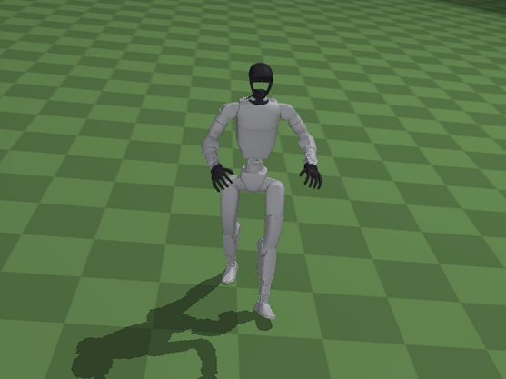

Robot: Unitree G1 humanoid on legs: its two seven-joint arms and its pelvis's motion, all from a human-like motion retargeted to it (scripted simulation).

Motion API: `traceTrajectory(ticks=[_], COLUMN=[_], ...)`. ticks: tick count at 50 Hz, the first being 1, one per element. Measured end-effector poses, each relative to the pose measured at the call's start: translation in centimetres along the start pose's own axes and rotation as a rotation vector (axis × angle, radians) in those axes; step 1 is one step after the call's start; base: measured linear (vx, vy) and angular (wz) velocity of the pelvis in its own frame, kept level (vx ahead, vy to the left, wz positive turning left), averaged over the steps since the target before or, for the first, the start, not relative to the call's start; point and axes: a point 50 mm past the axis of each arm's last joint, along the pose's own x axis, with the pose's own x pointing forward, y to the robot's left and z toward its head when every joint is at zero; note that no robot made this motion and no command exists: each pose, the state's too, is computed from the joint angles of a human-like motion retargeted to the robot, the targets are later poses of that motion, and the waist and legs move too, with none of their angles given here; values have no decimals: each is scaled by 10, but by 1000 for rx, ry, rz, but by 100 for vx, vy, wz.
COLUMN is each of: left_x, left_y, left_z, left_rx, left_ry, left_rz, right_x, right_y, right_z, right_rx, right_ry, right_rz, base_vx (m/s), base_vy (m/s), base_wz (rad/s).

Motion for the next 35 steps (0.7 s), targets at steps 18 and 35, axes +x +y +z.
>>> traceTrajectory(ticks=[18, 35], left_x=[7, 36], left_y=[18, 15], left_z=[-9, 25], left_rx=[89, -64], left_ry=[4, -40], left_rz=[10, 105], right_x=[-22, 1], right_y=[15, -11], right_z=[-5, -2], right_rx=[93, -23], right_ry=[40, 2], right_rz=[34, -3], base_vx=[67, 58], base_vy=[15, -2], base_wz=[-3, 47])
